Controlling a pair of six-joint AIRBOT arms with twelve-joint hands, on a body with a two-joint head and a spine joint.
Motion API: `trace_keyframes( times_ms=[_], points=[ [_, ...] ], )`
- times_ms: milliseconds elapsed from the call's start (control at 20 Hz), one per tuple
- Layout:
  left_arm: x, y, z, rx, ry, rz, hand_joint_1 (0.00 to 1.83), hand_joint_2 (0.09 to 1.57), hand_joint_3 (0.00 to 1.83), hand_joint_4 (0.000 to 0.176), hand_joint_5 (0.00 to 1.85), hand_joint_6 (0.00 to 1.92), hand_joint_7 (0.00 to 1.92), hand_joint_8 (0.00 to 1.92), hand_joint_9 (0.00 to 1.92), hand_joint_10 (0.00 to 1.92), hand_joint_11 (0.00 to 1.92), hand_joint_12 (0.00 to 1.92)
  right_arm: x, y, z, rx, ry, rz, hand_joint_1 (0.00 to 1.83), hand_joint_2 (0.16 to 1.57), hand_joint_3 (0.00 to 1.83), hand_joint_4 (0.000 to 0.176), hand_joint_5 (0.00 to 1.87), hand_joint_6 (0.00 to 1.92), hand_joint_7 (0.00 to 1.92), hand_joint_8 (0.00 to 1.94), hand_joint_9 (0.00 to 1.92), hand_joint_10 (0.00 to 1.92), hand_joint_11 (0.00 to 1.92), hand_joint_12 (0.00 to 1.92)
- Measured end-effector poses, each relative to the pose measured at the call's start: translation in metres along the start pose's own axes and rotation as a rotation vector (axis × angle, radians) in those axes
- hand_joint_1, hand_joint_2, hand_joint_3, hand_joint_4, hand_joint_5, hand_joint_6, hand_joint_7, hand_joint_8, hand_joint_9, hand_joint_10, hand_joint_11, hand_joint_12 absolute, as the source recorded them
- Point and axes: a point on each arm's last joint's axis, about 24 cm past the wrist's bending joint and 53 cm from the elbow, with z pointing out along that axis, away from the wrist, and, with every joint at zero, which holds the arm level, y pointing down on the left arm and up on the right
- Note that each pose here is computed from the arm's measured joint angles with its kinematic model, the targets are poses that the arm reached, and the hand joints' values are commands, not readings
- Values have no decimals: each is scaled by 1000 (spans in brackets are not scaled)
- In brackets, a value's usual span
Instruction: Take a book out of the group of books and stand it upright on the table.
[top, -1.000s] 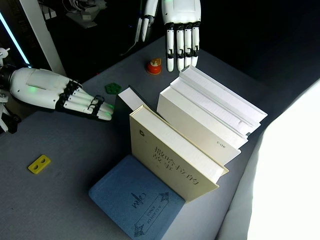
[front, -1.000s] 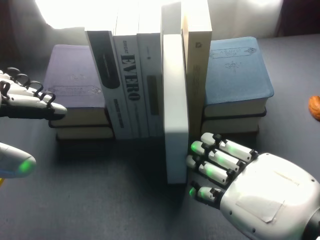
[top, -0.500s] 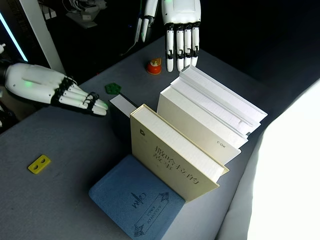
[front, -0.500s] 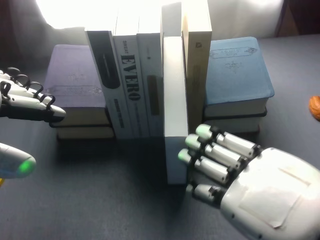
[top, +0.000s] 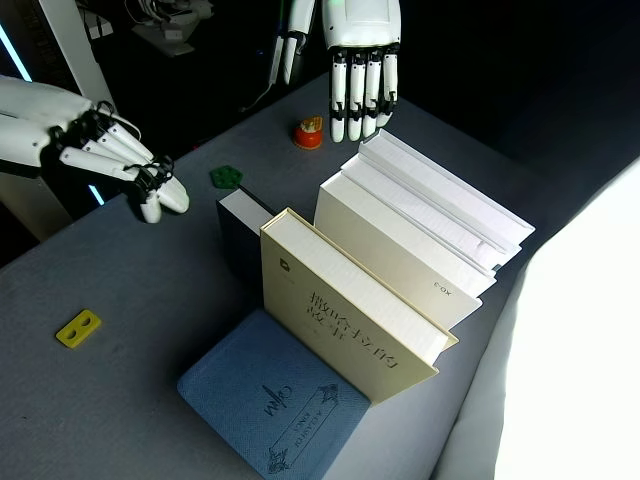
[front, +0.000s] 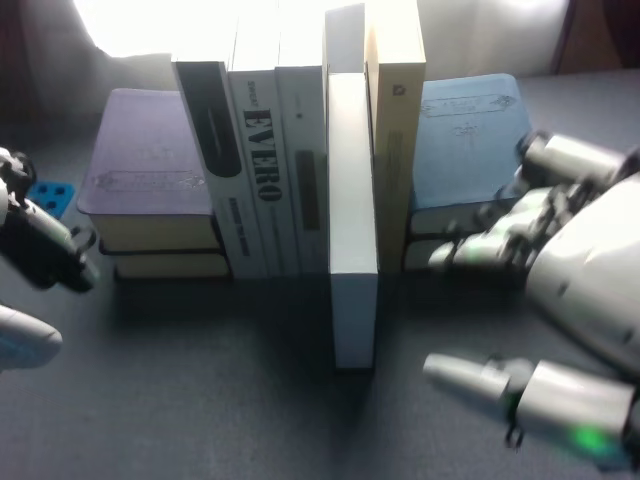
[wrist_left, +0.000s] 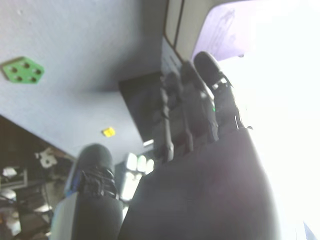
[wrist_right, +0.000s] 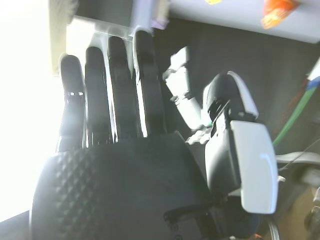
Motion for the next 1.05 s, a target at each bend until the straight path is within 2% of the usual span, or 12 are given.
trace_keyframes(
  times_ms=[50, 100, 150, 200, 300, 350, 450, 500, 550, 650, 900, 1050],
  points=[
    [0, 1, 0, -1, -1, -4, 248, 1282, 0, 0, 849, 91, 788, 577, 532, 1270, 287, 1790, -4, -1, 0, 1, -9, 0, 83, 1215, 0, 0, 794, 345, 797, 717, 555, 1312, 282, 1785],
    [-2, 5, 0, -6, -5, -10, 238, 1287, 0, 0, 920, 167, 743, 894, 571, 1340, 353, 1800, -10, -2, -1, 2, -15, -4, 73, 1224, 2, 0, 773, 663, 781, 1033, 576, 1461, 330, 1889],
    [-4, 10, -1, -14, -10, -19, 218, 1292, 0, 0, 933, 304, 749, 1035, 595, 1371, 364, 1813, -12, -3, -1, -1, -9, -8, 34, 1245, 4, 0, 761, 913, 799, 1238, 601, 1625, 372, 1915],
    [-6, 15, -1, -22, -14, -26, 178, 1303, 1, 0, 936, 557, 787, 1193, 617, 1498, 384, 1899, -15, -1, -1, -11, 1, -11, 7, 1253, 4, 0, 742, 1083, 816, 1329, 610, 1705, 375, 1920],
    [-4, 17, -1, -27, -9, -28, 86, 1335, 2, 0, 811, 1426, 912, 1463, 701, 1742, 487, 1921, -22, 1, -1, -32, 10, -16, 0, 1243, 0, 0, 821, 1434, 959, 1436, 812, 1783, 493, 1921],
    [-4, 16, -1, -25, -8, -26, 86, 1335, 2, 0, 811, 1426, 912, 1463, 701, 1742, 487, 1921, -26, 1, -1, -38, 11, -21, 0, 1243, 0, 0, 821, 1434, 959, 1436, 812, 1783, 493, 1921],
    [-6, 14, -1, -21, -13, -25, 70, 1351, 5, 0, 864, 1646, 966, 1718, 805, 1916, 652, 1921, -38, -8, 0, -34, 2, -32, 0, 1229, 0, 0, 955, 1647, 1170, 1546, 1084, 1875, 844, 1921],
    [-7, 15, -1, -21, -17, -26, 70, 1351, 5, 0, 864, 1646, 966, 1718, 805, 1916, 652, 1921, -40, -13, 2, -26, 5, -35, 0, 1229, 0, 0, 955, 1647, 1170, 1546, 1084, 1875, 844, 1921],
    [-7, 16, -1, -22, -18, -27, 58, 1354, 5, 0, 901, 1705, 1007, 1743, 877, 1920, 746, 1921, -40, -19, 3, -19, 13, -35, 0, 1230, 0, 0, 1027, 1685, 1226, 1632, 1172, 1912, 1023, 1921],
    [-7, 15, -1, -21, -17, -26, 99, 1364, 3, 0, 920, 1853, 1033, 1810, 954, 1921, 853, 1921, -41, -21, 6, -27, 26, -37, 0, 1243, 2, 0, 1061, 1829, 1218, 1824, 1232, 1921, 1157, 1921],
    [-9, 12, -1, -13, -25, -25, 132, 1366, 1, 0, 890, 1868, 1009, 1837, 958, 1921, 882, 1921, -48, -24, 14, -36, 16, -41, 0, 1238, 0, 0, 1028, 1818, 1197, 1800, 1209, 1921, 1202, 1921],
    [-11, 19, -2, -23, -29, -36, 97, 1361, 0, 0, 839, 1878, 970, 1846, 941, 1921, 873, 1921, -45, -28, 18, -35, 27, -38, 0, 1239, 0, 0, 1004, 1817, 1170, 1839, 1193, 1921, 1210, 1921]
  ],
)
